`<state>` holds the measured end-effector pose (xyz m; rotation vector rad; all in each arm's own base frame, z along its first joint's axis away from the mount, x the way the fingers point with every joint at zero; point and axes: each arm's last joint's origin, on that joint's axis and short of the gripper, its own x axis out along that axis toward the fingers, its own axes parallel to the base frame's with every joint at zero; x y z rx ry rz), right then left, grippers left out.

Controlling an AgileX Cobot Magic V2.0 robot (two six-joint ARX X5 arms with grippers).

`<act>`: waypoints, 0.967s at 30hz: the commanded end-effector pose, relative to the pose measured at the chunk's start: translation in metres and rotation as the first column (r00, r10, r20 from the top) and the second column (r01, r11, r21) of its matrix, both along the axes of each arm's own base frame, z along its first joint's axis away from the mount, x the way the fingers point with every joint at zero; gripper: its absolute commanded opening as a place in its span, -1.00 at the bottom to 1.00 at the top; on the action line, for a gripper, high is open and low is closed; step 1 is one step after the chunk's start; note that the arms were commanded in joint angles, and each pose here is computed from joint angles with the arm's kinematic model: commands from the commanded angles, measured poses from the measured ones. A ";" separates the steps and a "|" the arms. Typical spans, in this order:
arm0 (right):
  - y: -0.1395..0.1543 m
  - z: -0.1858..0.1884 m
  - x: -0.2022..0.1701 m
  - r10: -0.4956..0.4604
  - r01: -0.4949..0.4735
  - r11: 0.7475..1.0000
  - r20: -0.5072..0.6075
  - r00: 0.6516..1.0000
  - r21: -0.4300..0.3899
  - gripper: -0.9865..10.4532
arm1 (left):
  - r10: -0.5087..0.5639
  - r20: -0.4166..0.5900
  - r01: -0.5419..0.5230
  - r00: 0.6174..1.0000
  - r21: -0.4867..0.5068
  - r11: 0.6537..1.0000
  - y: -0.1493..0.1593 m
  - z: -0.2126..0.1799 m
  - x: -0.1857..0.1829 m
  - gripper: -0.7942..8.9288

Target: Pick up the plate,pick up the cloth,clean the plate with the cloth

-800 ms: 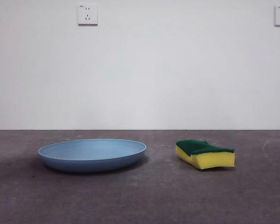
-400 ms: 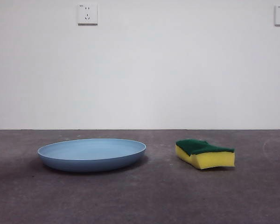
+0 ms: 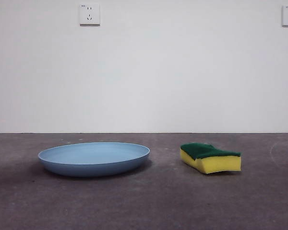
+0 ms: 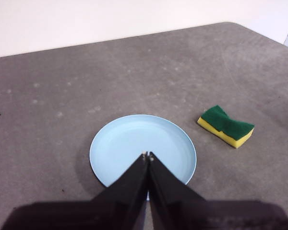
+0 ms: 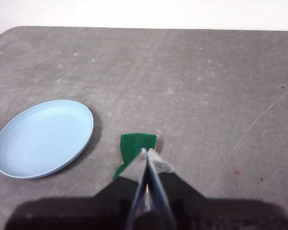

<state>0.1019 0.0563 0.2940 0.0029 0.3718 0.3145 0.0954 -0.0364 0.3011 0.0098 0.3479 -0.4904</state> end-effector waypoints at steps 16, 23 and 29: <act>0.000 -0.001 0.000 -0.006 0.006 1.000 -0.004 1.000 0.010 -0.82 | 0.135 0.289 -0.173 0.948 0.109 0.979 0.016 -0.048 0.000 -0.84; 0.000 -0.001 0.000 -0.006 0.006 1.000 -0.004 1.000 0.010 -0.82 | 0.259 0.325 -0.279 0.909 0.015 0.960 0.025 -0.103 0.001 -0.84; 0.000 -0.001 0.000 -0.006 0.006 1.000 -0.004 1.000 0.010 -0.82 | 0.307 0.299 -0.320 0.903 -0.007 0.947 0.029 -0.136 0.001 -0.84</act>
